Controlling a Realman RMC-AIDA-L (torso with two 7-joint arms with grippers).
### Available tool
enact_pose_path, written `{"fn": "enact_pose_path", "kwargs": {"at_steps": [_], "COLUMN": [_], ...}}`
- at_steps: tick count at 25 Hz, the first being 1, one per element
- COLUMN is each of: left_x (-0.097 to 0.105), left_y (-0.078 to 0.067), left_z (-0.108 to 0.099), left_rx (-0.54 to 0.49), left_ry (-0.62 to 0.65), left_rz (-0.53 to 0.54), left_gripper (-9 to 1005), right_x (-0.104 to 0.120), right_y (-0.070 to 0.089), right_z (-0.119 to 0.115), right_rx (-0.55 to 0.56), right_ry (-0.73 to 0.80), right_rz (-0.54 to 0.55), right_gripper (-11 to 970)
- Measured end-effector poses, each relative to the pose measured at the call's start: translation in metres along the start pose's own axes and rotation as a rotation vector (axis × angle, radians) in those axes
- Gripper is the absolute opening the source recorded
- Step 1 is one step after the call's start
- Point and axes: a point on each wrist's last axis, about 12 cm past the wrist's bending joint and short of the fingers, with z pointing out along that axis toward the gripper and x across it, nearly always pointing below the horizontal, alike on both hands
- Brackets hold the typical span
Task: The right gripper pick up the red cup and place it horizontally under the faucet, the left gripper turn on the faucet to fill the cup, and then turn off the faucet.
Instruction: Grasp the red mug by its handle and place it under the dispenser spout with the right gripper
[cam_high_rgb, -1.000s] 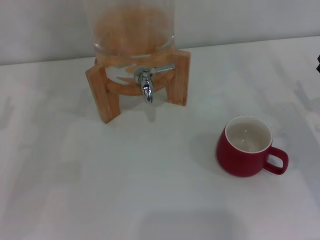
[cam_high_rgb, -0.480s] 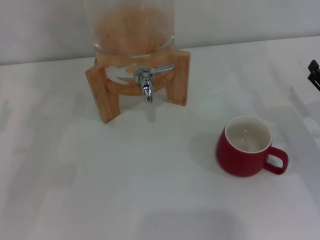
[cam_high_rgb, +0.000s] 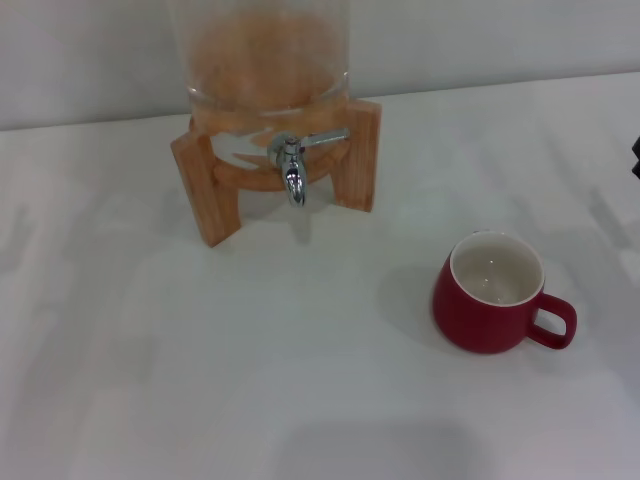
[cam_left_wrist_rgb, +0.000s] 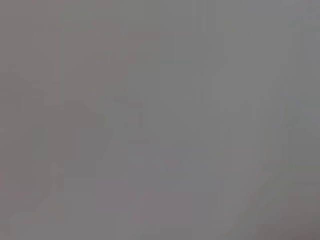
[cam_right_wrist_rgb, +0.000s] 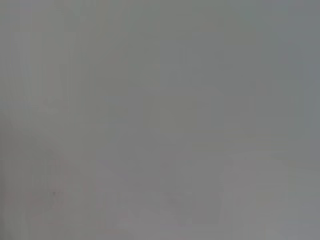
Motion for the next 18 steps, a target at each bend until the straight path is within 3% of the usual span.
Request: {"fn": "enact_pose_path", "kwargs": {"at_steps": [18], "left_x": [0.01], "left_y": [-0.016], "left_z": [0.001], "left_rx": [0.098], "left_ry": [0.062], "left_rz": [0.041], "left_gripper": [831], "right_x": [0.009], "right_y": [-0.007], "right_z": [-0.054], "right_rx": [-0.054], "right_ry": [0.05], "right_rz": [0.041], "right_gripper": [843]}}
